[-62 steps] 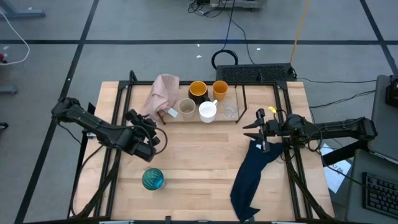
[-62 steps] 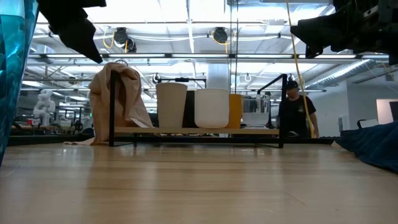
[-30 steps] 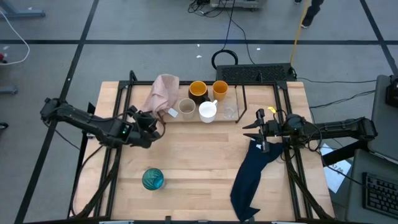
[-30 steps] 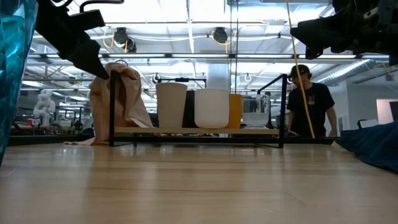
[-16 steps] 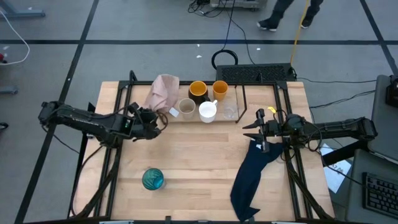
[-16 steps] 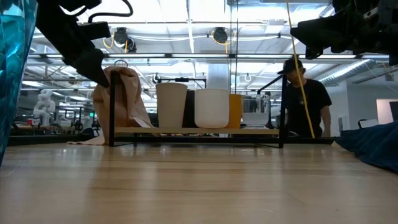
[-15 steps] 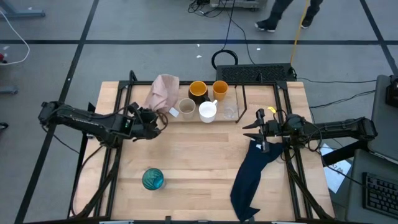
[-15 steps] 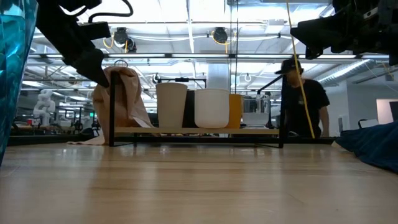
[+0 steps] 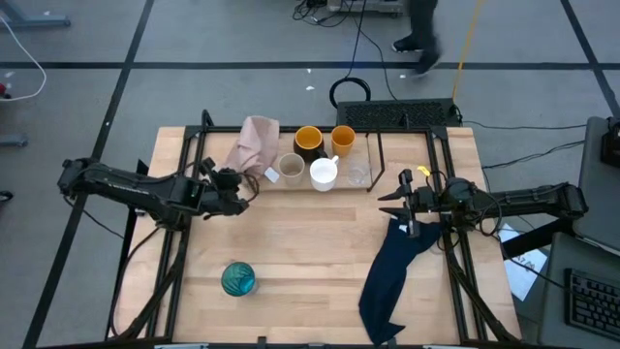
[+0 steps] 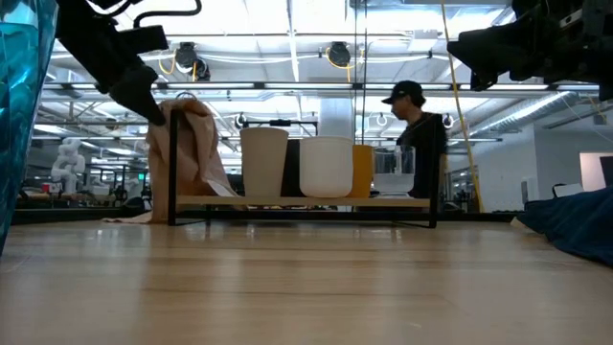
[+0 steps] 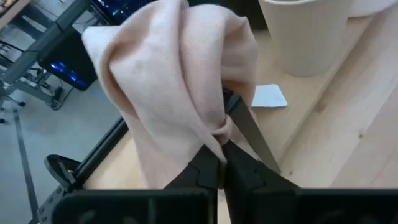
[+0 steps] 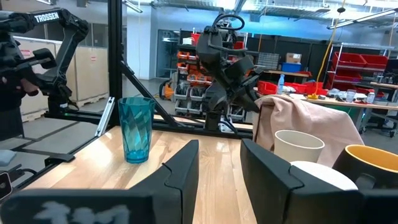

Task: Stack small to large cups/mugs on shelf
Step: Remove the light pink table napkin from the shelf

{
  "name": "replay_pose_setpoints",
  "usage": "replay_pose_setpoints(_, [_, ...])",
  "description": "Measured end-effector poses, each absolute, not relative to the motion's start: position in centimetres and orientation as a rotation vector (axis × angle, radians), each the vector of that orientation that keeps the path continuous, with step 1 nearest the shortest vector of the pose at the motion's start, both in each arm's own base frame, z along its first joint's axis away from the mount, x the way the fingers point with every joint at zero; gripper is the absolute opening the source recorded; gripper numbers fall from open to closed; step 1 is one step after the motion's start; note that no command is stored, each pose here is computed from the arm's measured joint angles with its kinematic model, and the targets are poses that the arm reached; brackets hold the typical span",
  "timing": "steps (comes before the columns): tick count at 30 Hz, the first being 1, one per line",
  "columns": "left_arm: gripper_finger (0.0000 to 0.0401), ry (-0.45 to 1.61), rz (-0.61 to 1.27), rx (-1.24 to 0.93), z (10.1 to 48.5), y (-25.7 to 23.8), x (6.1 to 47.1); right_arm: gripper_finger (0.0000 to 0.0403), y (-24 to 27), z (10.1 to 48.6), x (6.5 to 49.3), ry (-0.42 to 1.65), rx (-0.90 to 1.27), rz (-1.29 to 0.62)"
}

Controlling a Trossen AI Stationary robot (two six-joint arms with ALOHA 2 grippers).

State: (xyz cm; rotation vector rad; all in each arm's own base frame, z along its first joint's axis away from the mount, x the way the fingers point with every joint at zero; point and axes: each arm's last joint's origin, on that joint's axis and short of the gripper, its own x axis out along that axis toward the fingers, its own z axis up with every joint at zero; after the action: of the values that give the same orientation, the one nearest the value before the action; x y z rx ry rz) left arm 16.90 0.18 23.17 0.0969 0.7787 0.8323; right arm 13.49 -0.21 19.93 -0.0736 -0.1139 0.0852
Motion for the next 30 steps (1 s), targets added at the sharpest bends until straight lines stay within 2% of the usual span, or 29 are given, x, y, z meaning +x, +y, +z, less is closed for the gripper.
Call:
replay_pose_setpoints(14, [0.0002,0.603,0.853,0.131,26.1,0.6,14.7,0.0110,-0.2,19.9,13.5,-0.112,-0.048,0.086])
replay_pose_setpoints(21, [0.0001,0.513,0.824,0.207,30.7,0.6,14.4,0.0110,-0.2,19.9,13.5,-0.112,-0.048,0.087])
replay_pose_setpoints(30, [0.0000,0.428,0.887,0.332,36.9,0.9,13.5,0.0110,-0.2,19.7,13.5,-0.093,-0.046,0.087])
